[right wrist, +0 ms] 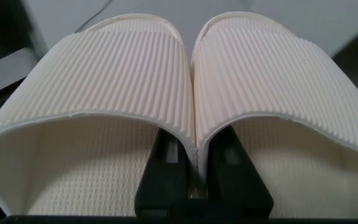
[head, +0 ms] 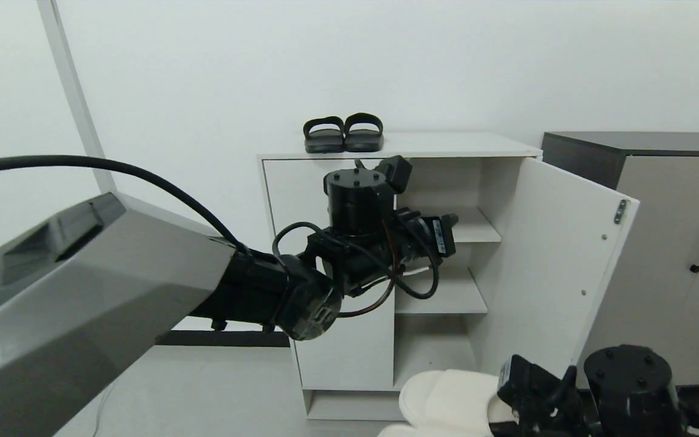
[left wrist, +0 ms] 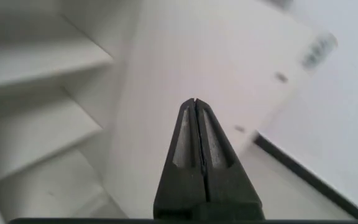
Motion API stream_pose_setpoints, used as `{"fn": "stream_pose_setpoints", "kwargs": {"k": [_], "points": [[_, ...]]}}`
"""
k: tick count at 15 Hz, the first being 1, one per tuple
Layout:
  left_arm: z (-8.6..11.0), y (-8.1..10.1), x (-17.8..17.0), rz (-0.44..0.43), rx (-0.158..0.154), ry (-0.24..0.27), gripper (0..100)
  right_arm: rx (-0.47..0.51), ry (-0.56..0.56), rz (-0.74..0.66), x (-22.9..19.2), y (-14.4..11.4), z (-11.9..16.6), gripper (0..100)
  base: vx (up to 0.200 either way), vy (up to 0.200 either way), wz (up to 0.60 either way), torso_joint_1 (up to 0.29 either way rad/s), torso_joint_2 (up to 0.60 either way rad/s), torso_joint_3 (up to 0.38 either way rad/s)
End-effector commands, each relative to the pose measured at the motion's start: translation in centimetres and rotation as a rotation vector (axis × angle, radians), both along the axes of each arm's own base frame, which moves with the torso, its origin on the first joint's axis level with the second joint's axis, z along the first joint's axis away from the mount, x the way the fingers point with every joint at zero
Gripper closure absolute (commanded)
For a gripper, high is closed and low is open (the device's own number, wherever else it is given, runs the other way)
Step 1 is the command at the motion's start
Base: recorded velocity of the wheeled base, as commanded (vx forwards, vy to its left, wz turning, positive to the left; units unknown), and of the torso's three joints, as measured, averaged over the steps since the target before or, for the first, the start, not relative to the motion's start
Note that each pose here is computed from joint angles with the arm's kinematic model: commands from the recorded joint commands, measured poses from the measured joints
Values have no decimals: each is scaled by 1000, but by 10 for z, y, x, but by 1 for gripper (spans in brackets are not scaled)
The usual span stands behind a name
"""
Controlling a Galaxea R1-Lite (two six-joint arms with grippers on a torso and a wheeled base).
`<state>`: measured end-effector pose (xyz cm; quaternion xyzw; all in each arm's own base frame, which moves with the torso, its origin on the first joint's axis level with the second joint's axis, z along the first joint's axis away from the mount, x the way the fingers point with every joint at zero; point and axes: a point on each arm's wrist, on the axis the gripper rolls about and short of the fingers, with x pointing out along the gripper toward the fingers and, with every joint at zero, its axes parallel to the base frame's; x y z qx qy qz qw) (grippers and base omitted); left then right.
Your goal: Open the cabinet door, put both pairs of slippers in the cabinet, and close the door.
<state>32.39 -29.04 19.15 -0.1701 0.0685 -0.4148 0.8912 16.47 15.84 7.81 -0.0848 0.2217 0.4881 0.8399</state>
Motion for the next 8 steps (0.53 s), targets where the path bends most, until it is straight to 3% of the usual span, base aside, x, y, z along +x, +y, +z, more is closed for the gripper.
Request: {"fn": "stream_pose_setpoints", "kwargs": {"k": [1,3,4,5,7,8], "points": [[30,26,-10,139,-27,-62,100,-9,-25,-171,32,-1,-1,100,0,0,0,0,0,0],[53,62,-27,258,46,-162,100,13,-36,-387,63,14,-1,100,0,0,0,0,0,0],[65,88,-54,315,100,-212,100,14,-76,-559,84,26,-3,100,0,0,0,0,0,0],[69,102,-70,343,119,-228,100,9,-105,-633,94,32,-5,100,0,0,0,0,0,0],[72,149,-128,499,210,-254,100,8,-172,-803,117,43,-5,100,0,0,0,0,0,0],[70,172,-153,570,225,-255,100,13,-187,-838,123,45,-5,100,0,0,0,0,0,0]]}}
